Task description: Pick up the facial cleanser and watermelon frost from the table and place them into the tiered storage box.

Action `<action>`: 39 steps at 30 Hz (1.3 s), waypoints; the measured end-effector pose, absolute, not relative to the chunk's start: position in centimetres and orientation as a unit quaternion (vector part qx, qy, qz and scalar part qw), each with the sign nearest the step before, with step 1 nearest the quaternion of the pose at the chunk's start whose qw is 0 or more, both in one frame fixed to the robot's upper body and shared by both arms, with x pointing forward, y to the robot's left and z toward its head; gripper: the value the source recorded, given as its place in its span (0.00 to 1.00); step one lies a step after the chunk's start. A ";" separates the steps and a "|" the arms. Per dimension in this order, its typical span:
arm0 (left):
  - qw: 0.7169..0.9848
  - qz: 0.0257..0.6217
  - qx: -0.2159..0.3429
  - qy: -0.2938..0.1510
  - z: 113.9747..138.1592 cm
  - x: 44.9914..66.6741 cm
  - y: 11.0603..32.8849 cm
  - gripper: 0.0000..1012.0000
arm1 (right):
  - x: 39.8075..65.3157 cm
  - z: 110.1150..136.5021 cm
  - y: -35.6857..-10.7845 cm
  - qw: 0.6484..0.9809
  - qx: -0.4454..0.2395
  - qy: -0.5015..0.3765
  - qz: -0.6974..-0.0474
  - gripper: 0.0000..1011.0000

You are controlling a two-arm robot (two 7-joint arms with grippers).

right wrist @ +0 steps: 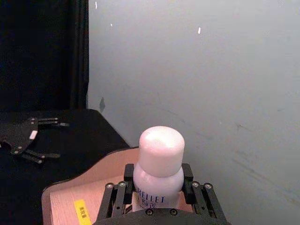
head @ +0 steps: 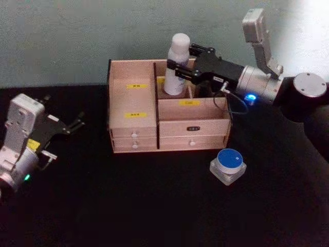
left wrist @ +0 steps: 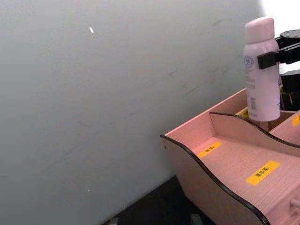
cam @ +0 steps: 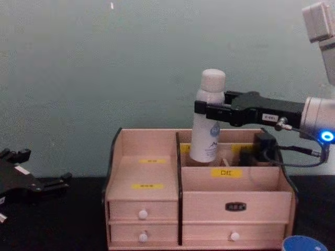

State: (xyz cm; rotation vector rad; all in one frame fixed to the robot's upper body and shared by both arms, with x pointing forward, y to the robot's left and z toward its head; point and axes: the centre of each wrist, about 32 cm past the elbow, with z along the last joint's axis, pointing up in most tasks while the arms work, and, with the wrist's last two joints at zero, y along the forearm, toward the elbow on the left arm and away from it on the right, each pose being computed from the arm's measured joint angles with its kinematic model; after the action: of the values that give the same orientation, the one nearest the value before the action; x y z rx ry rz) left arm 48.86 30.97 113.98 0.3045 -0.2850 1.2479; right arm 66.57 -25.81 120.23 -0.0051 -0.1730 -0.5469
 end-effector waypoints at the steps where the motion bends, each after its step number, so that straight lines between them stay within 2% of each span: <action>1: 0.791 0.580 0.141 -0.132 114.0 48.9 31.0 0.99 | 66.6 120.2 -25.8 0.959 -0.003 -0.085 -0.270 0.59; 39: 0.791 0.580 0.142 -0.132 114.0 48.9 31.0 0.99 | 66.9 119.1 -25.1 0.961 -0.024 -0.072 -0.267 0.59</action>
State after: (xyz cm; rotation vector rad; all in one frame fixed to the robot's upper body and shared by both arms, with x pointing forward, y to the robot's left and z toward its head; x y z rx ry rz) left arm 48.86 30.97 113.98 0.3045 -0.2850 1.2479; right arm 66.94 -25.06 119.07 -0.0490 -0.1450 -0.5403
